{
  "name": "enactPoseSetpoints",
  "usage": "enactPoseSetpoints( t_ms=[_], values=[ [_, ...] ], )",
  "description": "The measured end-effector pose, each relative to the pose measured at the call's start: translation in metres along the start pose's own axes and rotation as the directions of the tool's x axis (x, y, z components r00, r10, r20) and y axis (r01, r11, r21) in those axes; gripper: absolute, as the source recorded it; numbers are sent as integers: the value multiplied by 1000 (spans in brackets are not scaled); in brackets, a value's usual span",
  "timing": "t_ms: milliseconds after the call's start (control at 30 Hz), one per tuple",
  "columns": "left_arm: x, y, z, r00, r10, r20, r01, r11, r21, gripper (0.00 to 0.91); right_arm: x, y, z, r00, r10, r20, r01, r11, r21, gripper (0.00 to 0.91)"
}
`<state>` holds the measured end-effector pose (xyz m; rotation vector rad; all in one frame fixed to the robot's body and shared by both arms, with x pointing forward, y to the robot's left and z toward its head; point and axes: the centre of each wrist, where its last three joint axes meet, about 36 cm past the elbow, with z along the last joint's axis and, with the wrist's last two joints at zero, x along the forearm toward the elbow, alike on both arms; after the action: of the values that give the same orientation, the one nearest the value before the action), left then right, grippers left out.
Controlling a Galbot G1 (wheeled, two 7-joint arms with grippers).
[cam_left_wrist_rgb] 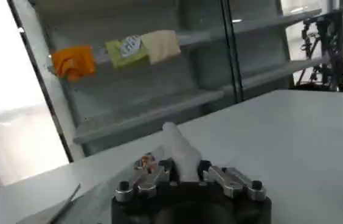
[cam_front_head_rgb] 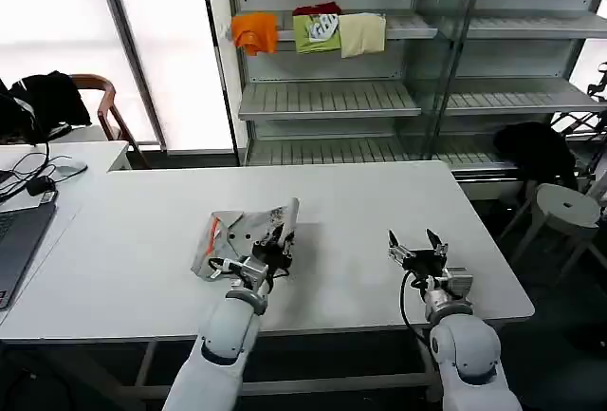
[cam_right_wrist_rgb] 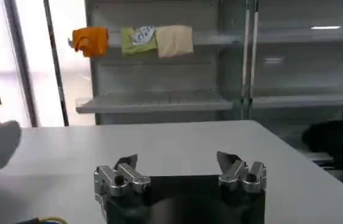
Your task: Fold and organize the clothes.
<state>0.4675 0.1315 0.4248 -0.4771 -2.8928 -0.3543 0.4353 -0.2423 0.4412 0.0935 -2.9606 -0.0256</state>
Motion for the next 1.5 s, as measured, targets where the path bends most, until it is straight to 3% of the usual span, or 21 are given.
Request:
enactPoseSetpoints(
  t_ms=[233, 467, 700, 967, 1000, 1033, 1067, 1100, 1133, 1500],
  values=[
    [15, -1, -27, 999, 32, 40, -35, 997, 63, 907, -15, 29, -5, 997, -71, -10, 71, 997, -44, 907],
    [42, 26, -60, 992, 34, 123, -49, 991, 126, 907, -35, 71, -12, 981, -189, -41, 179, 968, -174, 907],
    [63, 73, -57, 992, -40, 117, 20, 985, 174, 907, -52, 110, -9, 947, -311, -82, 271, 908, -319, 907],
    [84, 118, -34, 990, -127, 60, 110, 966, 232, 907, -54, 131, 2, 922, -364, -134, 288, 874, -393, 887],
    [85, 121, -31, 990, -132, 54, 116, 964, 240, 907, -54, 133, 3, 919, -368, -140, 288, 871, -398, 715],
    [87, 124, -29, 989, -138, 48, 122, 961, 248, 907, -54, 134, 5, 917, -370, -146, 287, 869, -404, 443],
    [88, 126, -27, 989, -141, 44, 126, 959, 254, 907, -53, 136, 6, 916, -372, -151, 285, 867, -409, 292],
    [88, 129, -25, 988, -146, 38, 132, 957, 260, 907, -53, 137, 7, 915, -372, -157, 281, 866, -413, 50],
    [89, 131, -23, 988, -150, 33, 137, 955, 264, 907, -52, 137, 8, 915, -370, -163, 277, 866, -416, 0],
    [101, 153, -11, 982, -191, 1, 182, 937, 299, 907, -50, 141, 14, 917, -341, -209, 227, 874, -429, 0]
  ],
)
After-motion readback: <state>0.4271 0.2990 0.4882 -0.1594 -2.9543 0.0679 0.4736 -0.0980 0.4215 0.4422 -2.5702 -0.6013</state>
